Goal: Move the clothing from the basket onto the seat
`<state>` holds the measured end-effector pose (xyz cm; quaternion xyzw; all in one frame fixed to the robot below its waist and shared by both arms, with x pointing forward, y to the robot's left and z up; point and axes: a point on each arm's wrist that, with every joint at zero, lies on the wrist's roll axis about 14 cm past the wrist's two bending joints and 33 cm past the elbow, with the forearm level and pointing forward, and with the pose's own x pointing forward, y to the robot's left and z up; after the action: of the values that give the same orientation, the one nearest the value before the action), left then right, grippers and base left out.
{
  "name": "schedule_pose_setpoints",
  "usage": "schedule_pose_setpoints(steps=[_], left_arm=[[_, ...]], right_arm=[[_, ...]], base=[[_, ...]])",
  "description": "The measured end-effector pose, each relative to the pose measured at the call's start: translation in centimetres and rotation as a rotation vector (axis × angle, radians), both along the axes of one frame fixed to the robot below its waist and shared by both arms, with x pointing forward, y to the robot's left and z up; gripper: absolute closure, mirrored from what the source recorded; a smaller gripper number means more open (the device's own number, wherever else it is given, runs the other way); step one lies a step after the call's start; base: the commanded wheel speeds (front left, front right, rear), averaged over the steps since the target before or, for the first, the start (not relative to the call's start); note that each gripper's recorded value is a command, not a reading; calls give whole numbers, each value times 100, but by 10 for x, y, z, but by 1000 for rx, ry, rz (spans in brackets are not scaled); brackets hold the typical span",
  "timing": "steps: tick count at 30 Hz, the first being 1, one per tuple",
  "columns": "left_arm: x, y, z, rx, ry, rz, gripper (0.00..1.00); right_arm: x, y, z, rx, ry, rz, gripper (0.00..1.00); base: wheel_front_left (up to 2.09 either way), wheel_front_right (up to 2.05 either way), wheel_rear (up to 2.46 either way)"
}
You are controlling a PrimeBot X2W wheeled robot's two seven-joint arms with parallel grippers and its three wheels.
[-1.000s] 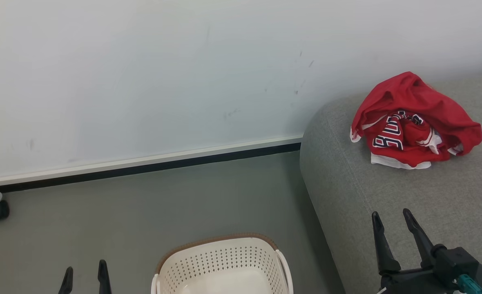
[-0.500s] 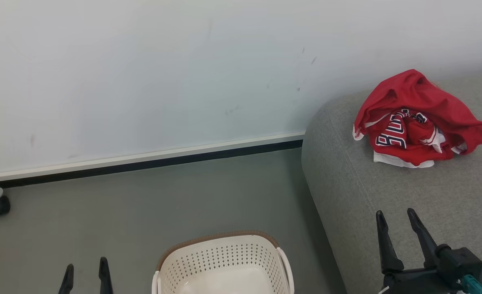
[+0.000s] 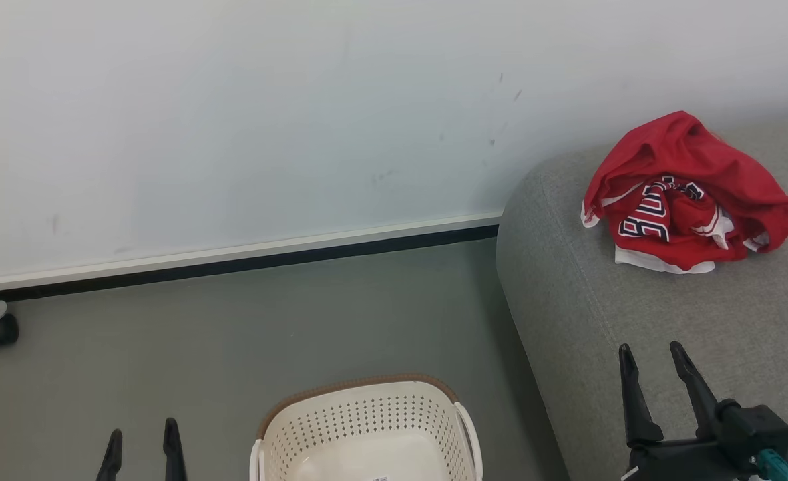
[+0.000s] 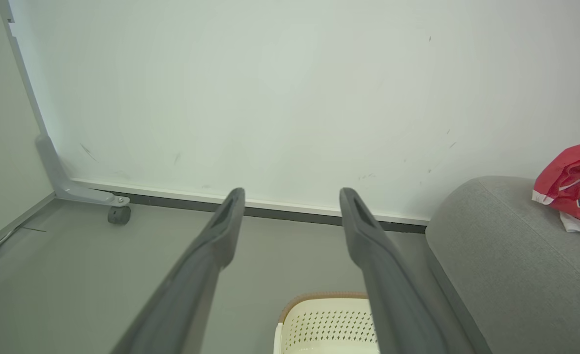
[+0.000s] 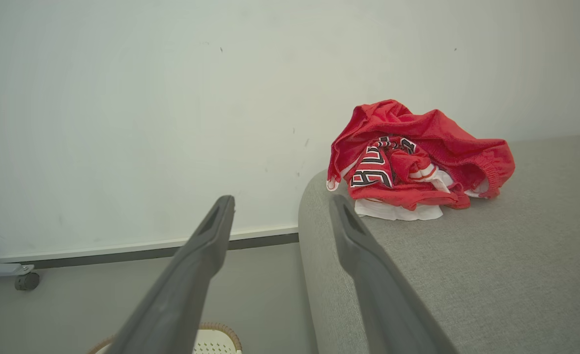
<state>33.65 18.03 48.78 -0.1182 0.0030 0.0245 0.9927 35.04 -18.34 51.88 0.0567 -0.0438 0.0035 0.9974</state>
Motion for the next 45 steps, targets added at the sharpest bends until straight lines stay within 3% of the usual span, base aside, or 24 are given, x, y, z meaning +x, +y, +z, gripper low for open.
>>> schedule_pose_setpoints(steps=[8,13,45], left_arm=[[-7,-4,-24,-20,78,3,100],[-8,-3,-29,-58,103,7,100],[5,8,-41,-527,184,69,100]], right_arm=[[-14,7,-37,22,116,0,100],[-13,2,-41,64,138,-15,100],[1,-13,-56,578,245,-79,100]], base=[[0,0,0],[0,0,0],[0,0,0]])
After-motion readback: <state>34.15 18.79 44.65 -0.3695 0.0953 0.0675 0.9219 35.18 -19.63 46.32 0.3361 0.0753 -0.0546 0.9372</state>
